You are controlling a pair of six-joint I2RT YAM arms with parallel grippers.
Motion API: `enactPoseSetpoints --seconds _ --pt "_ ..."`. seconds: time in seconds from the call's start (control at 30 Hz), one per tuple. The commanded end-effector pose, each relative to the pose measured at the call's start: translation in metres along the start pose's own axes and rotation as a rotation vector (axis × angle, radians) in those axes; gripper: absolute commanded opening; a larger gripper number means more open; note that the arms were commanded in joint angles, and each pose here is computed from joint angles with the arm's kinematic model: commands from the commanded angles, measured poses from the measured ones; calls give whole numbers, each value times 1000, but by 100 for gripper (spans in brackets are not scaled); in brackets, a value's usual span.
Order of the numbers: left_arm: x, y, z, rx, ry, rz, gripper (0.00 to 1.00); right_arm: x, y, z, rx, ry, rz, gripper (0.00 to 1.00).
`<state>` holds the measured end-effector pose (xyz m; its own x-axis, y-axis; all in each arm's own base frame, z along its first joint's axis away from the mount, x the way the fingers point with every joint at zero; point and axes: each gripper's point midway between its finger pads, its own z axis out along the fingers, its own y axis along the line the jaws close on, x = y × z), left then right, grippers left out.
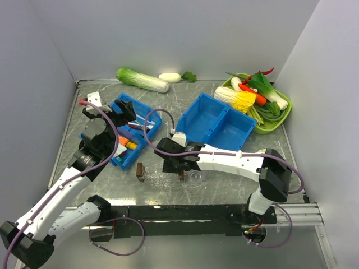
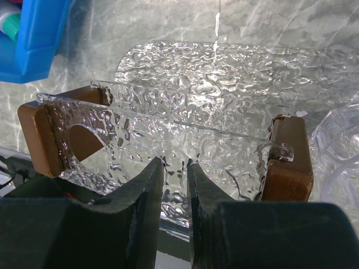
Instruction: Prepare toiletry sets of a toothbrush and toothpaste on the tray
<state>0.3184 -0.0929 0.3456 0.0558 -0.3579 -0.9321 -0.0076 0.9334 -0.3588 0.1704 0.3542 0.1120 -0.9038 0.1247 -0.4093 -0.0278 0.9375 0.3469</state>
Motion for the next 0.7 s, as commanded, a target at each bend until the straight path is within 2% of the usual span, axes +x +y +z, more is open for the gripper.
enactPoseSetpoints --seconds 0.0,0.67 --pt "-7 -4 1 14 -17 -6 96 -3 7 5 -14 -25 26 0" --pt "-1 -6 4 23 -1 0 96 5 -3 22 -1 1 1 0"
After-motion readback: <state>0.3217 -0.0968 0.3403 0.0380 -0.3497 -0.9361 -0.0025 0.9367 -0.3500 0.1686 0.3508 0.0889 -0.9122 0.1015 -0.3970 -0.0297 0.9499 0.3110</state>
